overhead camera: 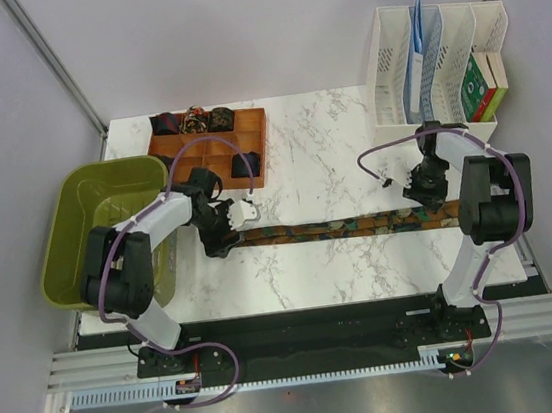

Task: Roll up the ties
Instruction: Flatten out the tie at the center of the board, then roll the tie at the center of the board.

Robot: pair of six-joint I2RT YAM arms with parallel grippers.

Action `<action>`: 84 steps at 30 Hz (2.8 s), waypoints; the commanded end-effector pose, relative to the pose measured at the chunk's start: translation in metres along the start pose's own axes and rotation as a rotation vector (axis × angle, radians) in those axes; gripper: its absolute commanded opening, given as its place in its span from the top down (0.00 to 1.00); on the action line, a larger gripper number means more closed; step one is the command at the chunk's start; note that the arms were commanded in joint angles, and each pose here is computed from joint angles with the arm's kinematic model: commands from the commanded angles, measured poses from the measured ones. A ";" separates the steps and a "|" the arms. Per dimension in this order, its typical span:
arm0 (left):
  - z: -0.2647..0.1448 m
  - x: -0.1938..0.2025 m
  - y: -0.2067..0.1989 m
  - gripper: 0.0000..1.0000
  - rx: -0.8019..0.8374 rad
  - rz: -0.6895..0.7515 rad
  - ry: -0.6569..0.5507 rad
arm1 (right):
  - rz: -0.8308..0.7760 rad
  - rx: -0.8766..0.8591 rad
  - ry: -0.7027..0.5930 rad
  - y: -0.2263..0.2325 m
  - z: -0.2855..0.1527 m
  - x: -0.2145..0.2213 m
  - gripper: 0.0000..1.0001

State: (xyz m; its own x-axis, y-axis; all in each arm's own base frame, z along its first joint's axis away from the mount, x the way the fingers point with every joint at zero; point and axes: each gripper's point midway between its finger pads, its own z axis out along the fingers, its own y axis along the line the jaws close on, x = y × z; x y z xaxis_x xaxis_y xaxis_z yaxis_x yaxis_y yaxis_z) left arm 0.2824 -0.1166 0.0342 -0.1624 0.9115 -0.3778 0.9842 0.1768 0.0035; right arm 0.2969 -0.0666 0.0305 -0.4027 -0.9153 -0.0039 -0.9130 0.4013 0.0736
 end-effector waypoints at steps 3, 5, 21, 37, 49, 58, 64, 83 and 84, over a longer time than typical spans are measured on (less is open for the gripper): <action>0.012 0.029 0.010 0.26 -0.031 0.083 0.089 | 0.002 0.057 -0.028 -0.011 -0.016 -0.004 0.54; 0.010 0.023 0.007 0.27 -0.027 0.090 0.062 | 0.018 0.073 -0.059 -0.012 -0.027 -0.010 0.48; -0.013 0.023 0.016 0.21 -0.045 0.073 -0.008 | 0.179 -0.234 -0.540 0.065 -0.073 -0.196 0.52; -0.023 0.019 0.011 0.25 -0.047 0.054 -0.070 | 0.213 -0.432 -0.830 0.129 -0.062 -0.365 0.50; -0.030 0.015 0.004 0.26 -0.047 0.015 -0.118 | 0.220 -0.501 -0.769 0.155 -0.007 -0.415 0.48; -0.028 0.019 0.003 0.26 -0.043 -0.009 -0.113 | 0.165 -0.545 -0.749 0.184 -0.015 -0.403 0.59; -0.018 0.027 0.003 0.23 -0.016 0.013 -0.087 | 0.174 -0.504 -0.735 0.175 -0.014 -0.404 0.55; -0.013 0.036 -0.005 0.45 0.012 0.042 -0.059 | 0.260 -0.463 -0.637 0.166 -0.008 -0.350 0.71; -0.020 0.030 -0.002 0.48 -0.008 0.052 -0.076 | 0.259 -0.465 -0.630 0.166 -0.004 -0.349 0.72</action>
State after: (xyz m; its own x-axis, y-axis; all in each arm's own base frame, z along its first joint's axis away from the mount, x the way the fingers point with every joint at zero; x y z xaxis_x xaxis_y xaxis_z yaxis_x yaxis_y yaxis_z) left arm 0.2625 -0.0754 0.0206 -0.1569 0.9035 -0.3988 0.9868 0.1601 -0.0255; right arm 0.2976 0.3267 0.0669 -0.6806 -0.5135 -0.5227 -0.7295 0.4083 0.5487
